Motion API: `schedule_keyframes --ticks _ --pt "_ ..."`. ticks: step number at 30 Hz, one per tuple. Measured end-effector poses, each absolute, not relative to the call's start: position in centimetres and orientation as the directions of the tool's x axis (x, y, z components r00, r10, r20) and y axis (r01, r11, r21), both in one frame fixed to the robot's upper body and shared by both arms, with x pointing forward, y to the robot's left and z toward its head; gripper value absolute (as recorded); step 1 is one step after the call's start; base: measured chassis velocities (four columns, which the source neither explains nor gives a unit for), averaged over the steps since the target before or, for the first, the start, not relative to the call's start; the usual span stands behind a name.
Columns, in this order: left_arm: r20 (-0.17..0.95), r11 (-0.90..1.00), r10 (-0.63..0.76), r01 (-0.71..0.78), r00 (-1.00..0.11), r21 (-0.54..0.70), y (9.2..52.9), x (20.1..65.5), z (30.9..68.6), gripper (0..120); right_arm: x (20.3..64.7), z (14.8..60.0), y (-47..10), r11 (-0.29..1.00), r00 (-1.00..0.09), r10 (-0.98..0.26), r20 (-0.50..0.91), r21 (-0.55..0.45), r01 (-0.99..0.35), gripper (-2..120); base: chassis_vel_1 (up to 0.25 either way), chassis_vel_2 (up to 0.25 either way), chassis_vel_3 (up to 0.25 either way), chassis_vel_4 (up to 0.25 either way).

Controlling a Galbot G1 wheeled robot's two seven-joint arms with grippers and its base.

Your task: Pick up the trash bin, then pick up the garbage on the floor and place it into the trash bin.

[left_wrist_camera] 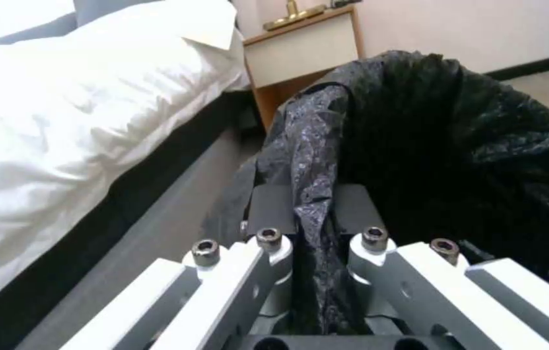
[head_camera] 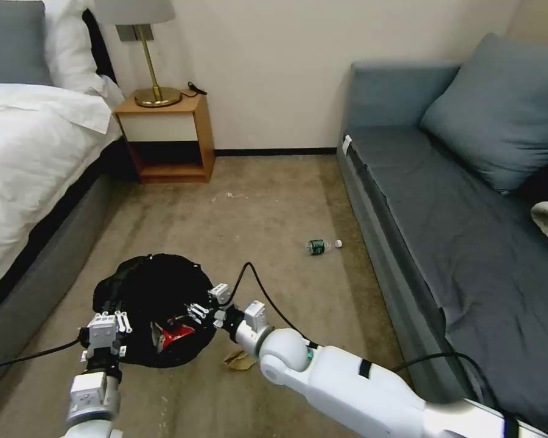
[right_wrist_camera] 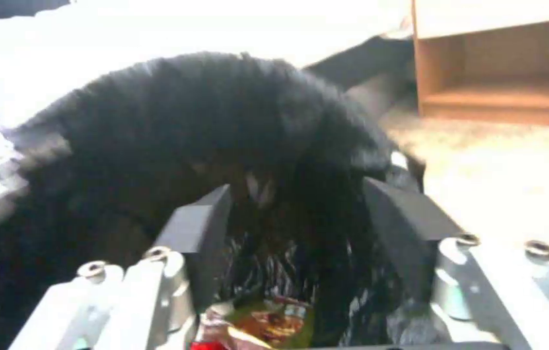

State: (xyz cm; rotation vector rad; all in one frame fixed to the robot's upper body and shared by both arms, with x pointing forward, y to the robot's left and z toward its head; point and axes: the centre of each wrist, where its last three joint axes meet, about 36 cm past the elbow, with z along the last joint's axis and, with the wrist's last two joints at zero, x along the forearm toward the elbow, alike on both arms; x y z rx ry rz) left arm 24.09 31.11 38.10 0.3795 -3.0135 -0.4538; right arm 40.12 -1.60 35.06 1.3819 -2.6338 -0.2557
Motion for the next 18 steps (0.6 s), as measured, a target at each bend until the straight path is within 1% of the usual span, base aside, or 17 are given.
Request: schedule_keyframes --ticks 1,2,3,4,5,6,7,9,10,11,12,13,14,15,17,18 --pt "0.033 0.926 -0.253 -0.232 -0.967 0.299 31.2 24.1 38.1 7 40.3 35.8 -2.5 0.559 -0.566 -0.823 0.038 0.221 -0.799 65 0.000 0.000 0.000 0.000" --pt "0.033 0.926 -0.253 -0.232 -0.967 0.299 31.2 24.1 38.1 7 40.3 35.8 -2.5 0.559 -0.566 -0.823 0.038 0.221 -0.799 65 0.000 0.000 0.000 0.000" --pt "0.034 0.926 -0.252 -0.231 -0.967 0.299 31.2 24.1 38.1 7 40.5 36.4 -3.4 0.560 -0.570 -0.822 0.021 0.215 -0.800 70 0.000 0.000 0.000 0.000" --pt "0.037 0.926 -0.253 -0.230 -0.967 0.300 31.3 24.1 38.0 7 40.9 37.3 -5.0 0.582 -0.590 -0.807 0.003 0.166 -0.796 77 0.000 0.000 0.000 0.000" --pt "0.037 0.926 -0.253 -0.230 -0.967 0.300 31.3 24.1 38.0 7 40.9 37.3 -5.0 0.582 -0.590 -0.807 0.003 0.166 -0.796 77 0.000 0.000 0.000 0.000" --pt "0.038 0.925 -0.253 -0.231 -0.967 0.301 31.4 24.1 37.9 7 41.0 37.6 -6.0 0.628 -0.629 -0.777 0.014 0.091 -0.773 80 0.000 0.000 0.000 0.000" --pt "0.040 0.925 -0.255 -0.231 -0.966 0.301 31.5 24.1 37.8 7 41.0 37.6 -7.3 0.699 -0.700 -0.714 0.018 -0.037 -0.714 85 0.000 0.000 0.000 0.000" --pt "0.044 0.924 -0.258 -0.233 -0.965 0.304 31.7 24.1 37.6 7 40.4 37.1 -8.9 0.742 -0.750 -0.661 0.017 -0.130 -0.657 93 0.000 0.000 0.000 0.000" --pt "0.044 0.924 -0.258 -0.233 -0.965 0.304 31.7 24.1 37.6 7 40.4 37.1 -8.9 0.742 -0.750 -0.661 0.017 -0.130 -0.657 93 0.000 0.000 0.000 0.000" --pt "0.047 0.922 -0.261 -0.234 -0.964 0.308 32.0 24.1 37.3 7 39.6 37.0 -10.2 0.755 -0.769 -0.638 0.043 -0.160 -0.635 97 0.000 0.000 0.000 0.000" --pt "0.050 0.921 -0.263 -0.235 -0.963 0.312 32.2 24.2 37.1 7 39.0 36.7 -11.5 0.761 -0.778 -0.623 0.083 -0.168 -0.627 99 0.000 0.000 0.000 0.000" --pt "0.050 0.920 -0.265 -0.237 -0.963 0.312 32.4 24.2 37.0 7 38.4 36.3 -12.6 0.765 -0.783 -0.609 0.125 -0.168 -0.622 99 0.000 0.000 0.000 0.000" --pt "0.050 0.920 -0.265 -0.237 -0.963 0.312 32.4 24.2 37.0 7 38.4 36.3 -12.6 0.765 -0.783 -0.609 0.125 -0.168 -0.622 99 0.000 0.000 0.000 0.000" --pt "0.049 0.919 -0.268 -0.240 -0.962 0.312 32.6 24.3 36.9 7 37.9 35.7 -13.6 0.775 -0.792 -0.590 0.156 -0.165 -0.610 100 0.000 0.000 0.000 0.000" --pt "0.050 0.919 -0.270 -0.242 -0.962 0.311 32.8 24.3 36.9 7 37.2 35.1 -14.5 0.808 -0.821 -0.543 0.178 -0.155 -0.568 100 0.000 0.000 0.000 0.000" --pt "0.049 0.918 -0.272 -0.244 -0.961 0.311 32.9 24.4 36.8 7 36.8 34.9 -14.9 0.845 -0.853 -0.490 0.177 -0.144 -0.515 100 0.000 0.000 0.000 0.000"
